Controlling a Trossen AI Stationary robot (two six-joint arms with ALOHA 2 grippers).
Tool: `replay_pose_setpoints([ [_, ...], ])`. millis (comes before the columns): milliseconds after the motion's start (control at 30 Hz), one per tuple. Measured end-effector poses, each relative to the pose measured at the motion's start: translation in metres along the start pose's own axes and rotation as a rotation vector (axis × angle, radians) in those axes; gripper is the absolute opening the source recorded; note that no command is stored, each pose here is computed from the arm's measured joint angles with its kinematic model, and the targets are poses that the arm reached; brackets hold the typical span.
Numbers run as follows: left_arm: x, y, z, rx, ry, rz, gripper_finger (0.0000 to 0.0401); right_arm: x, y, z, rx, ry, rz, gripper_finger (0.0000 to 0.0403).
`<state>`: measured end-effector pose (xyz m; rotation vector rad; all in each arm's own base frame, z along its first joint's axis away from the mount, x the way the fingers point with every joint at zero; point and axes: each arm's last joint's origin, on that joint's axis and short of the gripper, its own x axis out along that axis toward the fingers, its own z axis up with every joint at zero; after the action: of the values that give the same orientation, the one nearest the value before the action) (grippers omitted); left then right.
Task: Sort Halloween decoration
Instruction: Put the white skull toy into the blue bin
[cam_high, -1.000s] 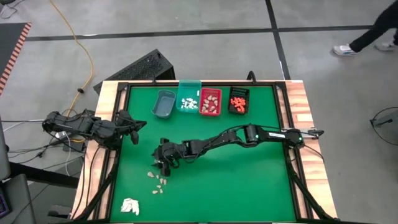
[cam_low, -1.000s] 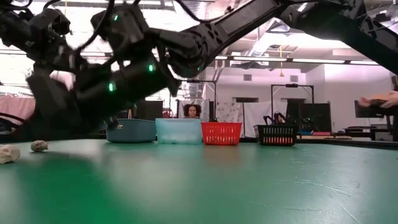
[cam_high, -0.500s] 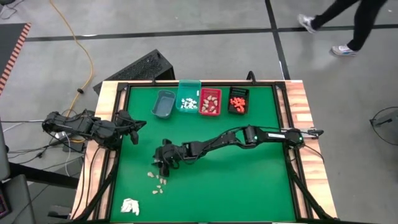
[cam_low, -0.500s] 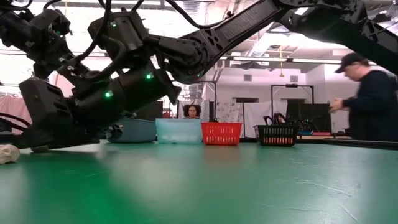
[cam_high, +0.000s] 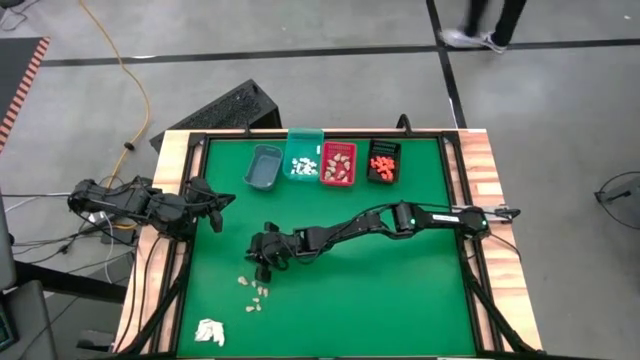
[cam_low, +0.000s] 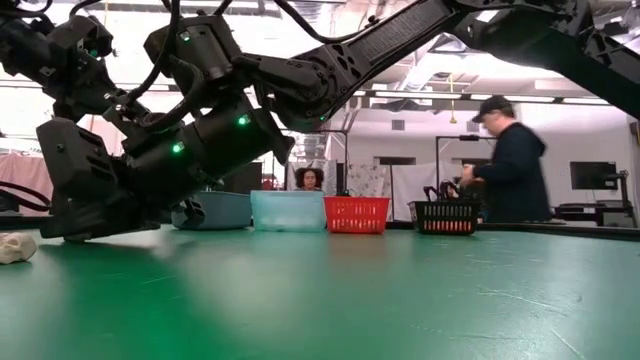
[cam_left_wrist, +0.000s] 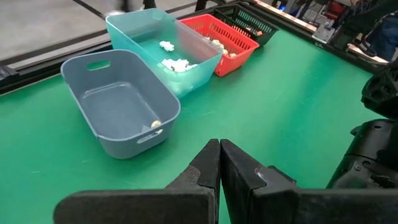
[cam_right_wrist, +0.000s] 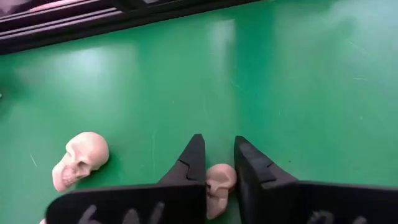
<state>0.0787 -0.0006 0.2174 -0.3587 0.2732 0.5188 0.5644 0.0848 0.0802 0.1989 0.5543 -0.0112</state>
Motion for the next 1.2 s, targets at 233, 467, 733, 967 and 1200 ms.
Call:
replay_pose_setpoints([
  [233, 0.0, -0.001, 0.002, -0.027, -0.019, -0.013, 0.0, -0.02, -0.004, 0.034, -0.071, -0.046, 0.0, 0.0045],
  [467, 0.0, -0.005, 0.009, -0.056, -0.073, -0.046, 0.0, -0.036, -0.041, 0.063, -0.069, -0.062, -0.079, 0.0047],
  [733, -0.001, -0.007, 0.012, -0.053, -0.105, -0.064, 0.0, -0.064, -0.088, 0.104, -0.072, -0.127, -0.161, 0.0047],
  [967, -0.001, -0.007, 0.012, -0.058, -0.105, -0.064, 0.0, -0.086, -0.129, 0.131, -0.109, -0.182, -0.236, 0.0047],
  [1200, -0.001, -0.007, 0.012, -0.059, -0.105, -0.064, 0.0, -0.096, -0.177, 0.139, -0.02, -0.222, -0.308, 0.0049],
])
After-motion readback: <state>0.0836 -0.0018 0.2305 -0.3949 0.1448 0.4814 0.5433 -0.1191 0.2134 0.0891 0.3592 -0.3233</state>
